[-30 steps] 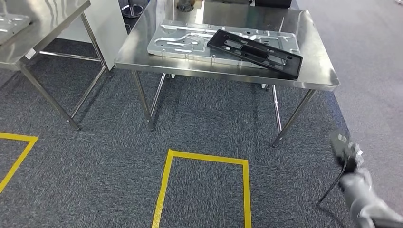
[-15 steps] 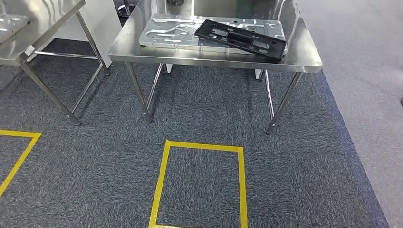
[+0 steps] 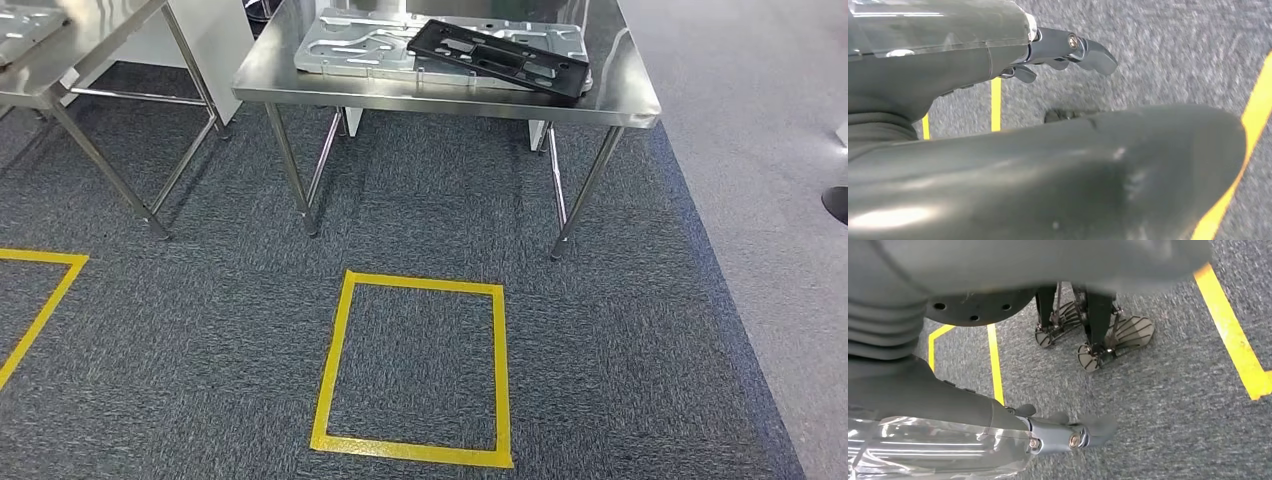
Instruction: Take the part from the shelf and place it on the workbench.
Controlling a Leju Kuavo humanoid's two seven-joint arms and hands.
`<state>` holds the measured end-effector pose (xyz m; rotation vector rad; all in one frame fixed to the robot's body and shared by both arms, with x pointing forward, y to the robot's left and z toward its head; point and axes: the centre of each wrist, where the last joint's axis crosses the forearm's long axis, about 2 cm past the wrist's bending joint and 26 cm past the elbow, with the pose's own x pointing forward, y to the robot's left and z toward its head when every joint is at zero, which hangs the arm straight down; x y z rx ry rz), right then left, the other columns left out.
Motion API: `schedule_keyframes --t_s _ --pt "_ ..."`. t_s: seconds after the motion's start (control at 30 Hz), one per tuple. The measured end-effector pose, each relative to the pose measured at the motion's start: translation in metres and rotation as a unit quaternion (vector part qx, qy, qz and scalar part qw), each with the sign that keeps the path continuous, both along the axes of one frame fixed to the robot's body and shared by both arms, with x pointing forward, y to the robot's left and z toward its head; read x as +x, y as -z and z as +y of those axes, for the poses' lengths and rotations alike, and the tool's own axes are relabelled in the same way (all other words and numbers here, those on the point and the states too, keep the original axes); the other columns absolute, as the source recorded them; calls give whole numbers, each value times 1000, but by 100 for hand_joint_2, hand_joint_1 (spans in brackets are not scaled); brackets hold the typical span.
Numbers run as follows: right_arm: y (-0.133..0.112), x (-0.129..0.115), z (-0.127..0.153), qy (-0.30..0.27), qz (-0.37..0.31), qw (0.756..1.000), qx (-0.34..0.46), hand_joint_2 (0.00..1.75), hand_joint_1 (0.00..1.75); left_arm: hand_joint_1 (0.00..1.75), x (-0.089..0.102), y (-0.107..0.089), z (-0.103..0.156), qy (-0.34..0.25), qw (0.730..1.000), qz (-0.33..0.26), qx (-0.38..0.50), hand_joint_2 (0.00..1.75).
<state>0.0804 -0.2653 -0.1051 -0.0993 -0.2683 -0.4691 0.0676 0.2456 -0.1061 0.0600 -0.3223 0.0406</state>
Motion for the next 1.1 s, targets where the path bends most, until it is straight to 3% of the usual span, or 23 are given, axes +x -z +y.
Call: schedule_keyframes --t_s 0.07,0.13,0.2,0.27,0.3,0.33,0.37,0.43,0.5,0.53,0.57,0.67,0.7,1.0,1.03,1.07,1.1 --pt "1 -3 -2 2 2 1000 -2 0 0 0 0 0 0 2 1000 1 1 0" --pt "1 -5 -3 3 3 1000 -2 87 0 0 -1 0 0 3 1000 2 2 0" --pt "1 -7 -3 3 1 1000 0 175 0 0 -1 0 0 5 1000 6 5 87" --pt "2 -8 -5 3 -3 1000 2 87 0 0 -1 0 0 7 1000 10 9 175" --pt "2 -8 -5 2 -5 1000 3 44 0 0 -1 0 0 7 1000 12 9 175" --pt "2 -7 -6 0 -8 1000 5 44 0 0 -1 0 0 7 1000 12 9 131" --pt "2 -7 -6 -2 -11 1000 7 87 0 0 0 0 0 7 1000 13 9 87" --pt "1 -6 -6 -6 -19 1000 11 175 0 0 0 0 -1 6 1000 13 8 87" --pt "1 -5 -6 -10 -26 1000 15 175 0 0 1 0 -1 5 1000 12 6 175" --pt "1 -4 -6 -11 -30 999 15 175 0 0 1 0 -1 5 1000 12 5 175" --pt "1 -2 -6 -14 -34 999 16 131 0 0 1 0 -1 5 1000 13 5 175" --pt "0 1 -5 -20 -44 999 19 131 0 0 0 0 -1 4 1000 25 2 175" --pt "0 2 -5 -22 -47 998 22 175 0 0 -1 0 -1 4 1000 30 0 175" --pt "-2 11 -5 -72 -81 993 50 175 0 0 -11 2 1 3 999 47 -8 175" --pt "-1 9 -6 -76 -80 993 49 131 0 0 -13 2 2 1 999 48 -8 175" --pt "-1 7 -7 -79 -77 993 48 87 0 0 -14 2 3 0 999 48 -8 131" --pt "-1 6 -8 -80 -76 993 48 58 0 0 -14 2 4 -1 999 48 -7 116"
